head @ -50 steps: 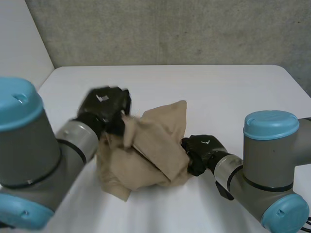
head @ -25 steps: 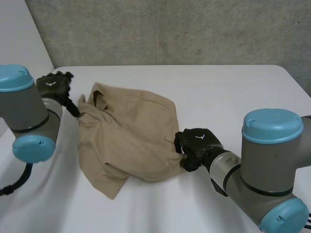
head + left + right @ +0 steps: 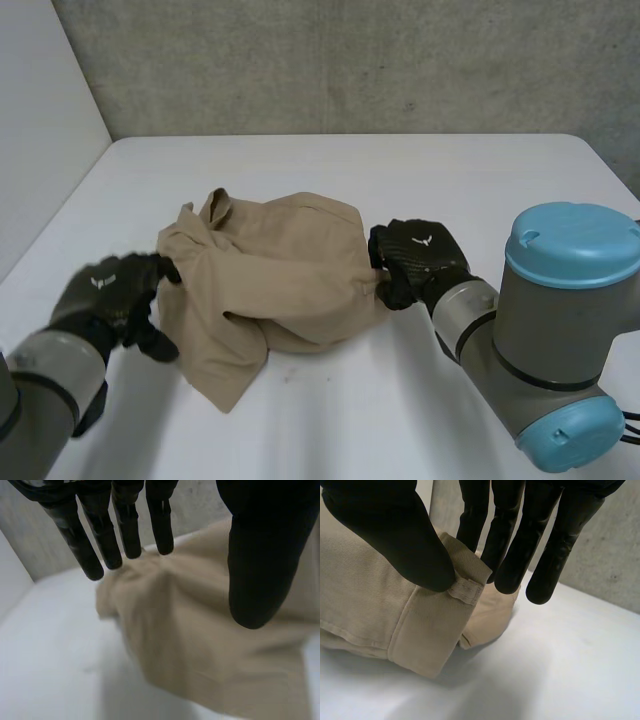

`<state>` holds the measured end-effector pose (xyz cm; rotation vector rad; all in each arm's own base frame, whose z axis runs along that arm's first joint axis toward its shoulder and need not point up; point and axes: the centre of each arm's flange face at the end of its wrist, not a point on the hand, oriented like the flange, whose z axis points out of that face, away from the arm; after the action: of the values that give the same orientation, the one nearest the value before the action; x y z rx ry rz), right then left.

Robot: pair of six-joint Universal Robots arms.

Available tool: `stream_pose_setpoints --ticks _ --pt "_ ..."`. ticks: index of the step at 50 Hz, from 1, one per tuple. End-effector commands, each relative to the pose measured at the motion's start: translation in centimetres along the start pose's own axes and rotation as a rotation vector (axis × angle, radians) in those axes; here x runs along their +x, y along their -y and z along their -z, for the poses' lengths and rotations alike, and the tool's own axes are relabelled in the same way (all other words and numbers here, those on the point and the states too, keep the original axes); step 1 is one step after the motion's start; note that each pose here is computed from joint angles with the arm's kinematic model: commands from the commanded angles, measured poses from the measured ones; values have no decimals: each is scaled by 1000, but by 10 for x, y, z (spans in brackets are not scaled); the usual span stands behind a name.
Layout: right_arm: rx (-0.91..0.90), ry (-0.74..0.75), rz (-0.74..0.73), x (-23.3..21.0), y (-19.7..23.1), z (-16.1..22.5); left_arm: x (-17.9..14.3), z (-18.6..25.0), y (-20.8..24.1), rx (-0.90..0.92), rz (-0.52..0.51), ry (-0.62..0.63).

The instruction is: Fold the shorts.

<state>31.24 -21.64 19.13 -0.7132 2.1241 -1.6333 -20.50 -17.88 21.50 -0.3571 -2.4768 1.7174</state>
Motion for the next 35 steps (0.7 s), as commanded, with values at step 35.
stream_pose_setpoints --ticks 35 --pt "68 4 74 -4 24 5 27 -52 -17 -5 120 32"
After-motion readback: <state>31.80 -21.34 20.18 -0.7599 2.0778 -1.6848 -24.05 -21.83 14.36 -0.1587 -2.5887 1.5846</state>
